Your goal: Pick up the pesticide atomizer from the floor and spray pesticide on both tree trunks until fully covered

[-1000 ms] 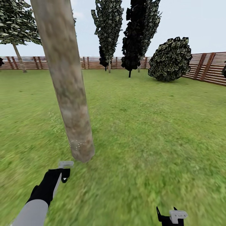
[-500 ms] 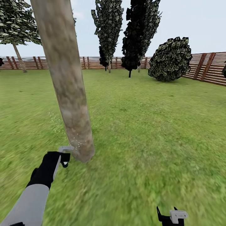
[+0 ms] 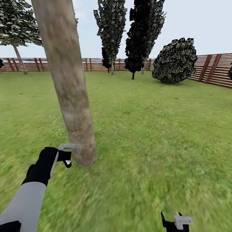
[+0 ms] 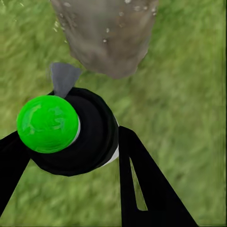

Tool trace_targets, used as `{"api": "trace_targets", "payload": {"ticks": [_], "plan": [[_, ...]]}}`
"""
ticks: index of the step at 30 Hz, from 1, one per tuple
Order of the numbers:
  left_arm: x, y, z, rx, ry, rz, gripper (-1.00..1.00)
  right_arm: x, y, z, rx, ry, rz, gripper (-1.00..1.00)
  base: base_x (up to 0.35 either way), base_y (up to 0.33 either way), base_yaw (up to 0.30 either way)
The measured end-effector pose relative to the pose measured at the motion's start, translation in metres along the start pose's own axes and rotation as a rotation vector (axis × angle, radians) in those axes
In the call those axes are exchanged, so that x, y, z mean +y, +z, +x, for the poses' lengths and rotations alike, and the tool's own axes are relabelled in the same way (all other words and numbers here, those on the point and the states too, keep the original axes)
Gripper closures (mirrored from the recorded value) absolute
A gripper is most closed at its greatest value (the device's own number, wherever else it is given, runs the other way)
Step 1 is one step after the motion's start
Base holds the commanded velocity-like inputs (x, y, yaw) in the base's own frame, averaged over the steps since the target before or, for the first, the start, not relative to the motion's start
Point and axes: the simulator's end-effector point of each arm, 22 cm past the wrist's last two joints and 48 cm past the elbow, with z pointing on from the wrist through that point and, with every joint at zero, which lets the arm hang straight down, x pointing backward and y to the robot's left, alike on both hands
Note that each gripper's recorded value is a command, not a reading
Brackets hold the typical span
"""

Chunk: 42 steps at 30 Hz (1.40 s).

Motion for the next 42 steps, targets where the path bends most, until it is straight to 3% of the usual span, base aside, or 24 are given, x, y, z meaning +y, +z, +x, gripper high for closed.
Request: {"api": "trace_targets", "payload": {"ticks": [9,24,36,42], "plan": [[0.001,-0.018,-0.025,-0.069,0.003,0.002,1.0,0.001,0.0,0.0,-0.001,0.0,-0.002,-1.0,0.096,-0.173,0.039],[0.007,-0.019,-0.026,-0.072,0.001,-0.011,1.0,0.001,0.0,0.0,0.0,0.0,-0.002,-1.0,-0.05,-0.247,0.268],[0.008,-0.018,-0.023,-0.068,0.008,-0.024,1.0,0.001,0.0,0.0,0.0,0.0,-0.002,-1.0,0.133,-0.238,0.032],[0.014,-0.018,-0.023,-0.067,0.01,-0.054,1.0,0.001,0.0,0.0,-0.001,0.0,-0.002,-1.0,0.002,-0.272,0.234]]}}
